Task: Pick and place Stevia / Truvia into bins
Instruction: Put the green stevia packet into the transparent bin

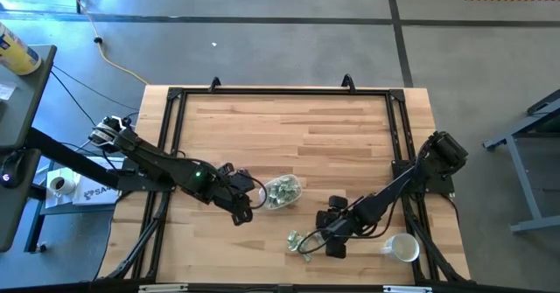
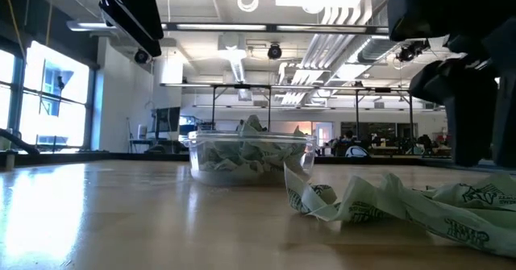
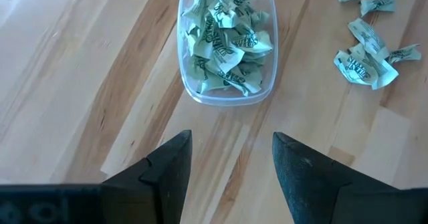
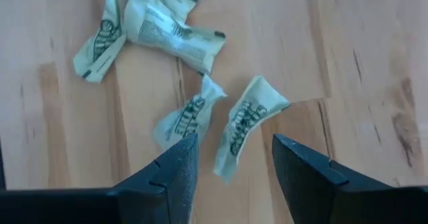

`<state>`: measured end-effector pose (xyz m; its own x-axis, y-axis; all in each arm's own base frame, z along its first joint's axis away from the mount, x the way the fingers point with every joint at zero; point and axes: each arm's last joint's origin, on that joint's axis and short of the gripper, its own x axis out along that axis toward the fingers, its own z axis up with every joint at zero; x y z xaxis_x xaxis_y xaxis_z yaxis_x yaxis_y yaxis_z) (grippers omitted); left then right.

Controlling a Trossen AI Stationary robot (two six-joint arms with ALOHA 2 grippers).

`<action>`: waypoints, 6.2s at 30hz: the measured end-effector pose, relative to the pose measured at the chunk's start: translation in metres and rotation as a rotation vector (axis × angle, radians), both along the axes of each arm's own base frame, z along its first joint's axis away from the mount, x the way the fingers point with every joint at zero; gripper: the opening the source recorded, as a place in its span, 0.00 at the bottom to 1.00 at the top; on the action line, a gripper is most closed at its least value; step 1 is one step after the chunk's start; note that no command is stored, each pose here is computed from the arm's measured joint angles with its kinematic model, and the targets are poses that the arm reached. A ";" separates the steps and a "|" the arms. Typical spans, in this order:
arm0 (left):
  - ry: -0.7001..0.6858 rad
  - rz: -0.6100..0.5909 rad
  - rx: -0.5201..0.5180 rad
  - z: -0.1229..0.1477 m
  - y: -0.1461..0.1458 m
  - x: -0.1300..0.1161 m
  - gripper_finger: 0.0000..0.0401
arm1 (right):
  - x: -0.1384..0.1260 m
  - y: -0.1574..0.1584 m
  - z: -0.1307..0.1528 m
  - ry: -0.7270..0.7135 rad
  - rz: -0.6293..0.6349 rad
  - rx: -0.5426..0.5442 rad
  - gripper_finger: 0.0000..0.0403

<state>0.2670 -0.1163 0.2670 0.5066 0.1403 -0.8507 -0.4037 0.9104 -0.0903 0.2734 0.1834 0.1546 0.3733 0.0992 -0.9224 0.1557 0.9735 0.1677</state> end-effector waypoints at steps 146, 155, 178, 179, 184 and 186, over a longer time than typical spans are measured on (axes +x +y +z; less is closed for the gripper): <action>0.036 -1.066 0.391 -0.098 -0.094 0.119 0.58 | -0.056 -0.014 0.066 0.020 -0.259 -0.528 0.68; 0.086 -1.049 0.370 -0.121 -0.078 0.132 0.38 | -0.056 -0.014 0.066 0.027 -0.280 -0.513 0.68; 0.036 -0.464 -0.065 -0.025 -0.012 0.124 0.05 | -0.060 -0.022 0.054 0.067 -0.281 -0.549 0.68; 0.040 -0.421 -0.018 -0.024 -0.003 0.125 0.05 | -0.061 -0.023 0.050 0.080 -0.280 -0.541 0.68; 0.071 -0.363 0.062 -0.029 0.035 0.131 0.12 | -0.062 -0.020 0.032 0.099 -0.281 -0.423 0.68; 0.085 -0.359 0.027 -0.045 0.043 0.135 0.12 | -0.059 -0.017 0.029 0.086 -0.281 -0.370 0.68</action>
